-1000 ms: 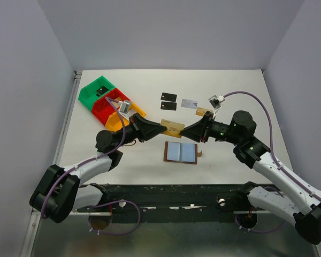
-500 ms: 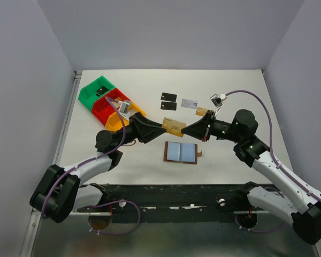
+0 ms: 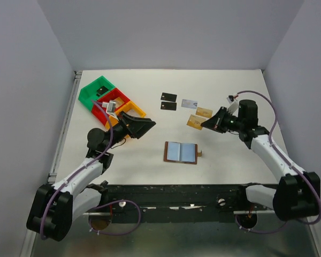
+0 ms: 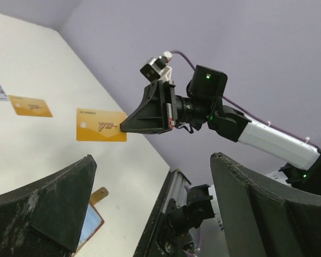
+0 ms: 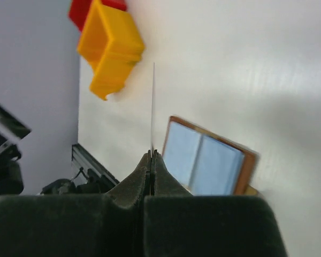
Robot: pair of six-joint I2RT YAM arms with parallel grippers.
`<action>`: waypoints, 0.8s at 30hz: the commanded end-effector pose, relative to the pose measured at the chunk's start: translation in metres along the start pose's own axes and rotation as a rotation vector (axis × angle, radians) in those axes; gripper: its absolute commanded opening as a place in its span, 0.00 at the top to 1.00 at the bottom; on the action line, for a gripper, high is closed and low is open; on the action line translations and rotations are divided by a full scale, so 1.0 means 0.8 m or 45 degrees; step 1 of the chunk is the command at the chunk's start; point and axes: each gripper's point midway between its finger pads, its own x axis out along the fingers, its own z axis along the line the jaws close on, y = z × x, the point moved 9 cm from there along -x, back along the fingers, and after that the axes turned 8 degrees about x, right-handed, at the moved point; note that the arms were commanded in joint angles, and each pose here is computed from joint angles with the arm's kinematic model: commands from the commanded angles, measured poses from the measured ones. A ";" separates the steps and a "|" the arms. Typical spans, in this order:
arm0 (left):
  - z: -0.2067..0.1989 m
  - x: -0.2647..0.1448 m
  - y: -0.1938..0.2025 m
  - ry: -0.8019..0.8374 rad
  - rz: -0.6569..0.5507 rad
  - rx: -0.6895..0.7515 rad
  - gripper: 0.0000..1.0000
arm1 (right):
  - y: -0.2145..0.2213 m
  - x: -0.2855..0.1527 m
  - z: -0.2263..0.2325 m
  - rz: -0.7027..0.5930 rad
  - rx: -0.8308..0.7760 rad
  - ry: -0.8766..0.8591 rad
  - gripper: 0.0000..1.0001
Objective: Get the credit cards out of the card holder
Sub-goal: Place the credit card at the center of the board.
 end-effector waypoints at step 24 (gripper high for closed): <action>0.025 -0.017 0.022 -0.252 0.149 0.018 0.01 | -0.079 0.074 -0.155 0.175 0.313 0.414 1.00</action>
